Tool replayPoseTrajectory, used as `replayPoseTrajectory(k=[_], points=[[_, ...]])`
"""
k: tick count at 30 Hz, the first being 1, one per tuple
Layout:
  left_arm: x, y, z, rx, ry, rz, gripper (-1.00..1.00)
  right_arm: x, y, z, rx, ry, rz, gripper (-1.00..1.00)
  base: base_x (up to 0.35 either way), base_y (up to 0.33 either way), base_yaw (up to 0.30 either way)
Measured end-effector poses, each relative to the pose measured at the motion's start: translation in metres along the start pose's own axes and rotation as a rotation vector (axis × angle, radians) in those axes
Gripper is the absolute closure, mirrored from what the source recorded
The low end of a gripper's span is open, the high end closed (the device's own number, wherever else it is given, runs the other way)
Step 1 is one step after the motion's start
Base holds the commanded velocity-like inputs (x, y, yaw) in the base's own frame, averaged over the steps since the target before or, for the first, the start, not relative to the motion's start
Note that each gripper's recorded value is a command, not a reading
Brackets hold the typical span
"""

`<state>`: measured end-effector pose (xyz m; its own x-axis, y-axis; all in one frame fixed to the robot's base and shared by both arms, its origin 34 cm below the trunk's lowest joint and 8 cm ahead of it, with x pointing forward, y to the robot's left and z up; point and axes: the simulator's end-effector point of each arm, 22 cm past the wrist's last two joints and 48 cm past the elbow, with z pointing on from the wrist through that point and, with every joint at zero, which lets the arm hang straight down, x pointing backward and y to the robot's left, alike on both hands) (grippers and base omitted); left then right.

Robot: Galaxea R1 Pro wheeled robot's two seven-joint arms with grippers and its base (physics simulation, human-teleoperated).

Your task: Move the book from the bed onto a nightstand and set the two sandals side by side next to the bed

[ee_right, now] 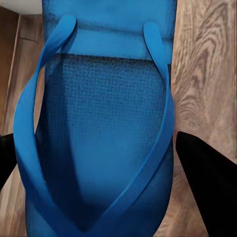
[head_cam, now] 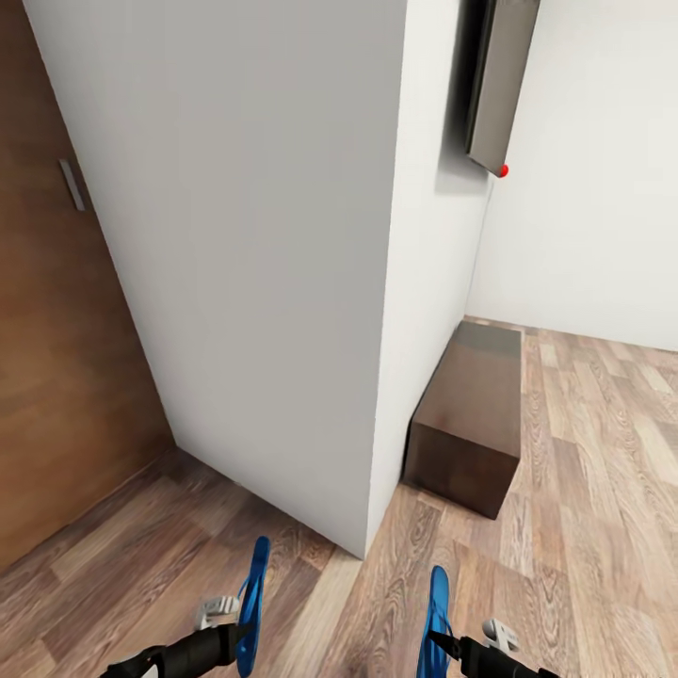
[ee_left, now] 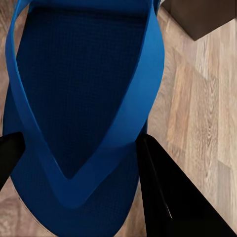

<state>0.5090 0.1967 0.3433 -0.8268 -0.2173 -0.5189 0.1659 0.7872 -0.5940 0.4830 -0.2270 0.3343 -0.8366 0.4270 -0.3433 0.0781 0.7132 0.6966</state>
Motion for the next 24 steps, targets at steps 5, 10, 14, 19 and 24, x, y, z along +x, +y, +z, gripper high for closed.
replayPoseTrajectory(k=[5,10,14,19,24], points=[[0.0004,-0.001,0.0006,-0.003,0.0,0.001,1.0,-0.0011,0.0006,-0.0004,0.0,-0.002,-0.002,1.0,0.0,0.0,-0.201],[0.0065,0.0015,-0.0013,-0.01,0.01,-0.009,1.0,-0.0021,0.0014,-0.0007,-0.001,-0.004,-0.003,1.0,0.0,0.0,-0.201],[0.007,-0.0003,-0.0006,-0.009,0.01,-0.01,1.0,-0.0029,0.0022,-0.0011,-0.002,-0.006,-0.005,1.0,0.0,0.0,-0.201],[0.0063,-0.0015,-0.0005,-0.008,0.008,-0.01,1.0,-0.0043,0.0032,-0.0014,-0.003,-0.009,-0.007,1.0,0.0,0.0,-0.201],[0.0049,-0.0021,-0.0009,-0.008,0.005,-0.008,1.0,-0.0055,0.0042,-0.0018,-0.005,-0.012,-0.009,1.0,0.0,0.0,-0.201]])
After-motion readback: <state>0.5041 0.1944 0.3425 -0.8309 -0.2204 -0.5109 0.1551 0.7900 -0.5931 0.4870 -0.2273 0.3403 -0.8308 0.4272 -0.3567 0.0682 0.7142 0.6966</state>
